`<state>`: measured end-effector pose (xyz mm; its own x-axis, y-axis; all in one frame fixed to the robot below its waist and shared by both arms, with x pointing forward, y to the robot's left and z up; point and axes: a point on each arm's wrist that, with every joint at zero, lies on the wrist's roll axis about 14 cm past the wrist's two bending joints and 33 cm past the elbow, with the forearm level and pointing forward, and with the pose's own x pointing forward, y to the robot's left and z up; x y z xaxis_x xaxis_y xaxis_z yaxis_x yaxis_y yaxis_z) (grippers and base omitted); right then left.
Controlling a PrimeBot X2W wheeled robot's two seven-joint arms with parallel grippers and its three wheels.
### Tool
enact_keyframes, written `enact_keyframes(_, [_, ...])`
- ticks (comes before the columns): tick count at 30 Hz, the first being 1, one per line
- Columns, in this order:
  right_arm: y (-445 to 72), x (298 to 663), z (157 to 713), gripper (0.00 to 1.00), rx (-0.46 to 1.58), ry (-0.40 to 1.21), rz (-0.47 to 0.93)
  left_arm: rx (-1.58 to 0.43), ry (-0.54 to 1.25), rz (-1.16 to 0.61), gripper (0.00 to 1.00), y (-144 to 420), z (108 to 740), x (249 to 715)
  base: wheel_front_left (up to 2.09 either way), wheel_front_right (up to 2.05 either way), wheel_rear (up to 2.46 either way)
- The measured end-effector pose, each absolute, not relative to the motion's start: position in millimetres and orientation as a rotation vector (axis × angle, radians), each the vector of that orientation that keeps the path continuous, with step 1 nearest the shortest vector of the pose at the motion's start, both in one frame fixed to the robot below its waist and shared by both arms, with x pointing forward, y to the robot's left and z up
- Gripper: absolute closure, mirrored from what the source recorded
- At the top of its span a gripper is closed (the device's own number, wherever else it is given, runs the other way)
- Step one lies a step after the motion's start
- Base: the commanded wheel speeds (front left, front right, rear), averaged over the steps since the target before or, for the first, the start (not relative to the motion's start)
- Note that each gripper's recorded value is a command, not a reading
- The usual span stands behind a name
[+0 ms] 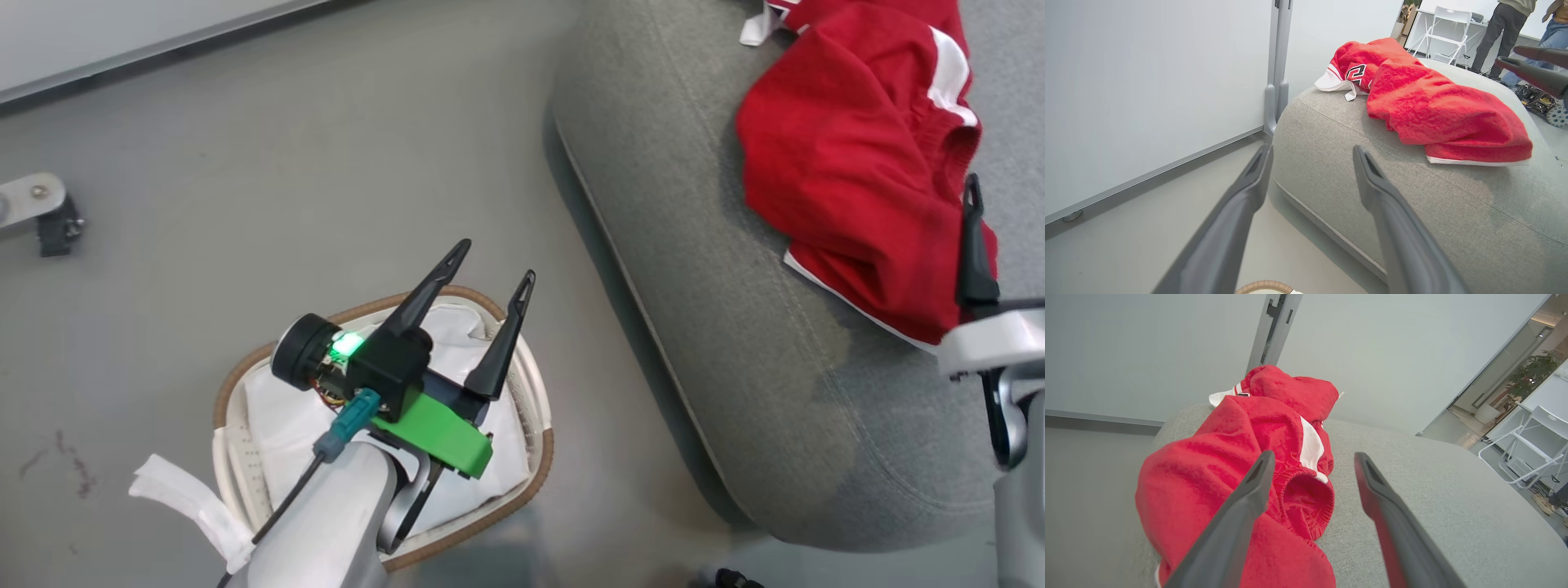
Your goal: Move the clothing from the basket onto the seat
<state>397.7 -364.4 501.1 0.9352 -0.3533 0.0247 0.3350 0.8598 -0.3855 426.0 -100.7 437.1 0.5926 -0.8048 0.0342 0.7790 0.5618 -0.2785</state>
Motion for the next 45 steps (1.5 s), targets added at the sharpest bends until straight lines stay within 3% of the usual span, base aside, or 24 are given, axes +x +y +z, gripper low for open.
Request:
enact_keyframes(10, [-288.3, 467.7, 515.0, 0.00, -0.278, -0.068, -0.147, -0.294, 0.060, -0.636, 0.00, -21.8, 454.4, 451.7, 0.00, 0.00, 0.00])
enact_keyframes(18, [-225.3, 485.0, 515.1, 0.00, -0.151, -0.093, -0.020, -0.290, 0.041, -0.380, 0.00, 57.8, 461.2, 449.0, 0.00, 0.00, 0.00])
enact_keyframes(29, [-164.2, 460.5, 500.0, 0.00, -0.037, -0.056, 0.123, -0.270, 0.060, -0.125, 0.00, 141.4, 457.0, 409.8, 0.00, 0.00, 0.00])
enact_keyframes(45, [-144.9, 424.9, 507.2, 0.00, 0.060, -0.071, 0.164, -0.287, 0.036, -0.048, 0.00, 165.6, 467.1, 372.0, 0.00, 0.00, 0.00])
